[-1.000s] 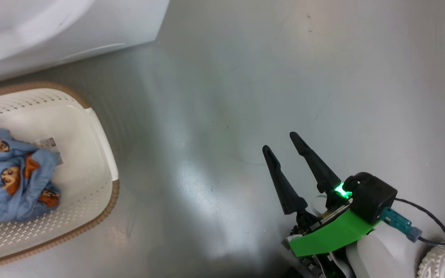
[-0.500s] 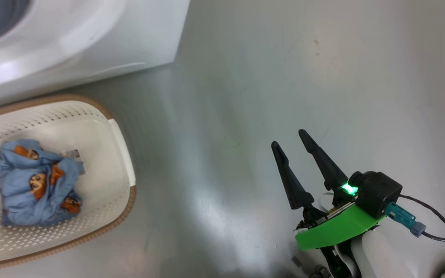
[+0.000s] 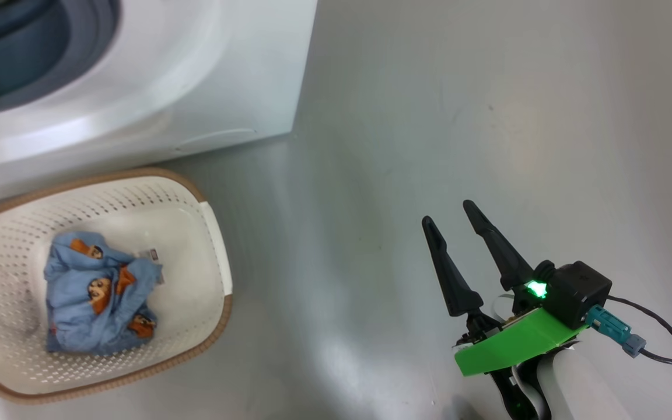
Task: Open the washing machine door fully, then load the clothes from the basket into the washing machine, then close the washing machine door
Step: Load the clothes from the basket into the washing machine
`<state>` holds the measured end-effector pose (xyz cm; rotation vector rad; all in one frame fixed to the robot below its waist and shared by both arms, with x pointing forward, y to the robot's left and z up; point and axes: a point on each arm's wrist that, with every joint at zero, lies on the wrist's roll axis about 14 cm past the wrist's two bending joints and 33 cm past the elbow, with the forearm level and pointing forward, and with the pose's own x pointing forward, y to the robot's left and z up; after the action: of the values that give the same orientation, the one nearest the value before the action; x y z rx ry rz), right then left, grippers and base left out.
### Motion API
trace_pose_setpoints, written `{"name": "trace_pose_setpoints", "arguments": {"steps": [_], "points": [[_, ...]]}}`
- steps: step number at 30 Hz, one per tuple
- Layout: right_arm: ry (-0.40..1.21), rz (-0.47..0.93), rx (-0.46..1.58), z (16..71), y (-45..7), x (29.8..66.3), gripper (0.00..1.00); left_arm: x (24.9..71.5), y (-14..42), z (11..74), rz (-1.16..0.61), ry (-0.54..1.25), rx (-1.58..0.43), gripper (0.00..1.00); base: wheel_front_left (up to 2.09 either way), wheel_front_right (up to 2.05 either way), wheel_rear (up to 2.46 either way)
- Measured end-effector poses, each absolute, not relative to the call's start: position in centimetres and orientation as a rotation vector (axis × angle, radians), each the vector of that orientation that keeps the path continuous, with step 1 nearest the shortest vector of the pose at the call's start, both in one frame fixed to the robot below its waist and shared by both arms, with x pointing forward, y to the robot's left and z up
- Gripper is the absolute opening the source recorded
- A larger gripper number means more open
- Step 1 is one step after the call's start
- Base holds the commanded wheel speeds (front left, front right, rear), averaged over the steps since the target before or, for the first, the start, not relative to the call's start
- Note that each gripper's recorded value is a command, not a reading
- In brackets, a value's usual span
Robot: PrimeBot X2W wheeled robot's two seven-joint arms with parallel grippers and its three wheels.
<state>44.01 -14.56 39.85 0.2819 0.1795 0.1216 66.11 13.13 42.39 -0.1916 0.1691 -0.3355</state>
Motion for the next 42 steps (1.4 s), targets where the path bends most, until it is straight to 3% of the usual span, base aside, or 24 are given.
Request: {"name": "trace_pose_setpoints", "arguments": {"steps": [13, 42], "points": [[0.126, 0.118, 0.278, 42.6, -14.8, 42.6, 1.0, 60.6, 14.6, 46.8, -0.288, 0.068, -0.217, 1.0, 0.0, 0.0, 0.0], [-0.014, 0.154, 0.247, 48.7, -14.0, 38.1, 1.0, 43.1, 19.2, 51.8, -0.101, -0.103, -0.156, 1.0, 0.0, 0.0, 0.0]]}}
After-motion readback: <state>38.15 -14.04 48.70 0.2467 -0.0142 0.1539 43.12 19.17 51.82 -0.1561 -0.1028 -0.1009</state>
